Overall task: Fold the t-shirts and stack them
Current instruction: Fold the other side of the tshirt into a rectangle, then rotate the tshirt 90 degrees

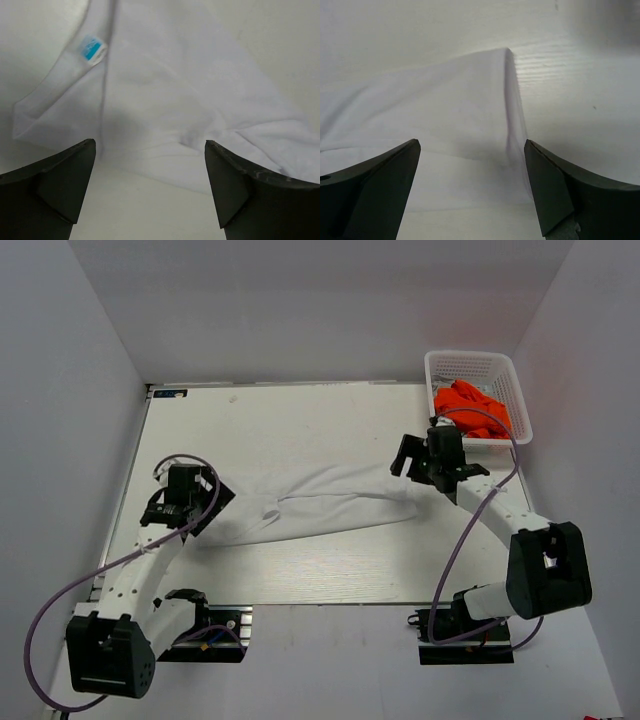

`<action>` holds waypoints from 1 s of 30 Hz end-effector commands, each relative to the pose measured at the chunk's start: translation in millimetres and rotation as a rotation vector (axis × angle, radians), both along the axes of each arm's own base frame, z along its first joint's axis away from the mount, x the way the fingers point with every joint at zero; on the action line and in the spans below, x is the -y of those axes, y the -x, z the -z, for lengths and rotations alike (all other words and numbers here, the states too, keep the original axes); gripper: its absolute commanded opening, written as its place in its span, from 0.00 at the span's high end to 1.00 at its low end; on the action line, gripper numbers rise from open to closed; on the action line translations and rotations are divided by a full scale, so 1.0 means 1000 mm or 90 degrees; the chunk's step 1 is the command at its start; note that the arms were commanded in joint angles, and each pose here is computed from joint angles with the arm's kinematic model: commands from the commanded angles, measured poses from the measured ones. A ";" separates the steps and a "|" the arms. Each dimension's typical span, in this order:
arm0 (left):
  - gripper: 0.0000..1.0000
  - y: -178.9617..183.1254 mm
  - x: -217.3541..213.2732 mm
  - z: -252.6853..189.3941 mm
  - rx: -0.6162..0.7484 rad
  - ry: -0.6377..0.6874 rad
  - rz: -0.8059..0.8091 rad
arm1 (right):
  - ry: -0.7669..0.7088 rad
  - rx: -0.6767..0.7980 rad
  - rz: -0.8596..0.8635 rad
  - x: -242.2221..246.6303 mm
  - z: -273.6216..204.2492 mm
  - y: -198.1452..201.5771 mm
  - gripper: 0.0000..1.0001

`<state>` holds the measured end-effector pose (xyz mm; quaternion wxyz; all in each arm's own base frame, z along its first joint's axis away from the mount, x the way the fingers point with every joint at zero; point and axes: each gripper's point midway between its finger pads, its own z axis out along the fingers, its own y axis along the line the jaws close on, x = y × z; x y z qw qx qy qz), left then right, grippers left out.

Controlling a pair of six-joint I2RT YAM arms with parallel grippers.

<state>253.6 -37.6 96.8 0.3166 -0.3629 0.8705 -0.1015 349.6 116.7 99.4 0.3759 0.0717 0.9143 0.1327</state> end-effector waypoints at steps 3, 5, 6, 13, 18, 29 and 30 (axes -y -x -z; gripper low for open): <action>0.00 -0.061 0.027 -0.012 0.062 0.043 0.077 | -0.066 0.041 -0.118 -0.049 -0.015 -0.028 0.10; 0.00 -0.070 0.031 0.005 0.026 0.044 0.092 | -0.083 0.040 -0.141 -0.063 -0.020 -0.038 0.10; 0.00 -0.074 0.032 0.013 0.006 0.043 0.092 | -0.085 0.026 -0.144 -0.066 -0.014 -0.044 0.10; 0.00 -0.109 0.023 0.080 -0.152 -0.002 0.062 | -0.093 -0.091 -0.165 -0.082 0.046 -0.023 0.10; 0.00 -0.189 0.028 0.090 -0.143 -0.022 0.077 | -0.032 -0.193 -0.237 -0.090 0.085 0.047 0.10; 0.00 -0.351 0.198 0.159 -0.007 0.112 0.327 | 0.010 -0.253 -0.752 -0.184 0.087 0.230 0.12; 0.00 -0.368 0.217 0.142 0.072 0.139 0.342 | 0.039 -0.253 -0.804 -0.196 0.086 0.248 0.12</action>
